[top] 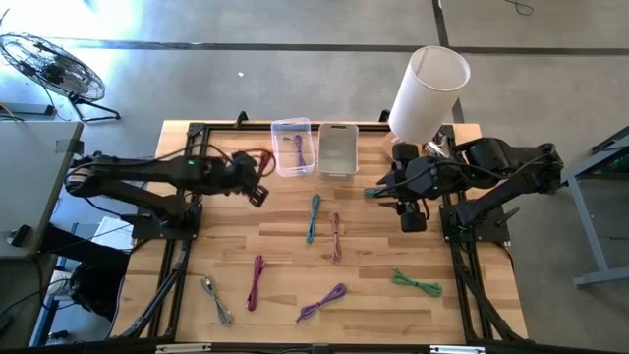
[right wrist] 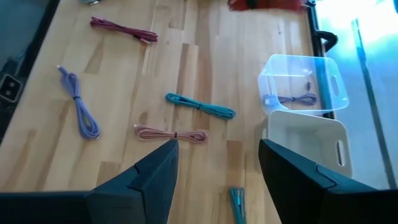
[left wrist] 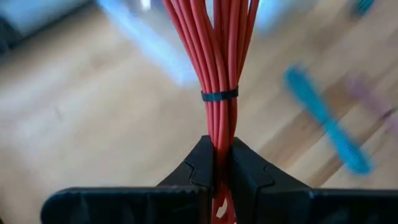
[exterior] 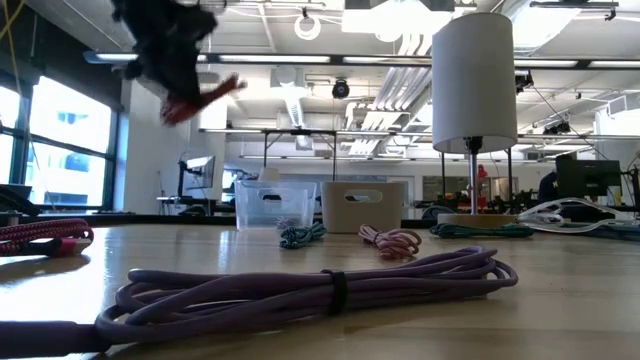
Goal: Pick & Place USB Port
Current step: Put the red cable into the transparent bin
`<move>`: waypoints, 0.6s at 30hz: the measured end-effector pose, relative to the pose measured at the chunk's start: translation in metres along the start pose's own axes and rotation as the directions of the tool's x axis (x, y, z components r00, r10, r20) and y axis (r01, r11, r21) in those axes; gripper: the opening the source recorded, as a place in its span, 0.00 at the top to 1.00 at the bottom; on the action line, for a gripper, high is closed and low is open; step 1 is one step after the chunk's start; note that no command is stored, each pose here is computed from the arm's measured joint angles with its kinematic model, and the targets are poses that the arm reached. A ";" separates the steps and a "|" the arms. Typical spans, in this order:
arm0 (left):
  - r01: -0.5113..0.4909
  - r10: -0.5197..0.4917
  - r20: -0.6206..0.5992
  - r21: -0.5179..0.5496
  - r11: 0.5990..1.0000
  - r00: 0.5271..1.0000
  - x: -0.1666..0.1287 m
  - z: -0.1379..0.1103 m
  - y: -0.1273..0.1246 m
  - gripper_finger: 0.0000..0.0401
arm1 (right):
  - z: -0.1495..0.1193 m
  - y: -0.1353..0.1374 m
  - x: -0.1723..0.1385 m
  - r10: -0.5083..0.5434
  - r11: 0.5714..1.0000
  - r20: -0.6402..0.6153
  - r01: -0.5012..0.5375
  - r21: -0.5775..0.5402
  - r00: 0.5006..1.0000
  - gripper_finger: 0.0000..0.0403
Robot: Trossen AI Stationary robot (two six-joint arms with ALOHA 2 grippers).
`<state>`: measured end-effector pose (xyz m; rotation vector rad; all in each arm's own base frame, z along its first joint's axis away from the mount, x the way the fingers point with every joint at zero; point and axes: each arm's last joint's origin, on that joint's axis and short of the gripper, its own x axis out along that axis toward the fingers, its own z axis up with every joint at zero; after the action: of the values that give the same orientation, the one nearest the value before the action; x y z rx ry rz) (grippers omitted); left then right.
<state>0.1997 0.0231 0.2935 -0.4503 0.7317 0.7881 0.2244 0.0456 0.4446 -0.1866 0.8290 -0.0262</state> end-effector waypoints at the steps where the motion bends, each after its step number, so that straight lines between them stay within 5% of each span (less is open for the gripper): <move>1: 0.000 0.000 0.043 0.004 1.000 0.999 -0.008 0.007 0.001 0.94 | 0.000 -0.001 0.000 -0.009 1.000 0.001 0.009 0.003 1.000 0.46; 8: -0.029 0.088 0.239 -0.241 0.970 0.967 -0.031 0.055 0.016 0.95 | 0.002 -0.004 0.000 -0.098 0.994 0.021 0.096 0.059 0.995 0.46; 12: 0.047 0.054 0.321 -0.298 0.953 0.945 -0.023 0.081 0.028 0.95 | 0.002 -0.004 0.000 -0.125 0.987 0.023 0.122 0.103 0.992 0.46; 18: 0.094 0.009 0.279 -0.352 0.931 0.960 0.009 0.100 0.041 0.95 | 0.002 -0.004 0.000 -0.124 0.984 0.023 0.120 0.134 0.992 0.46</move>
<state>0.2145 0.1140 0.3499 -0.6716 0.3108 0.9271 0.2261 0.0422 0.4469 -0.1118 0.7810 -0.1926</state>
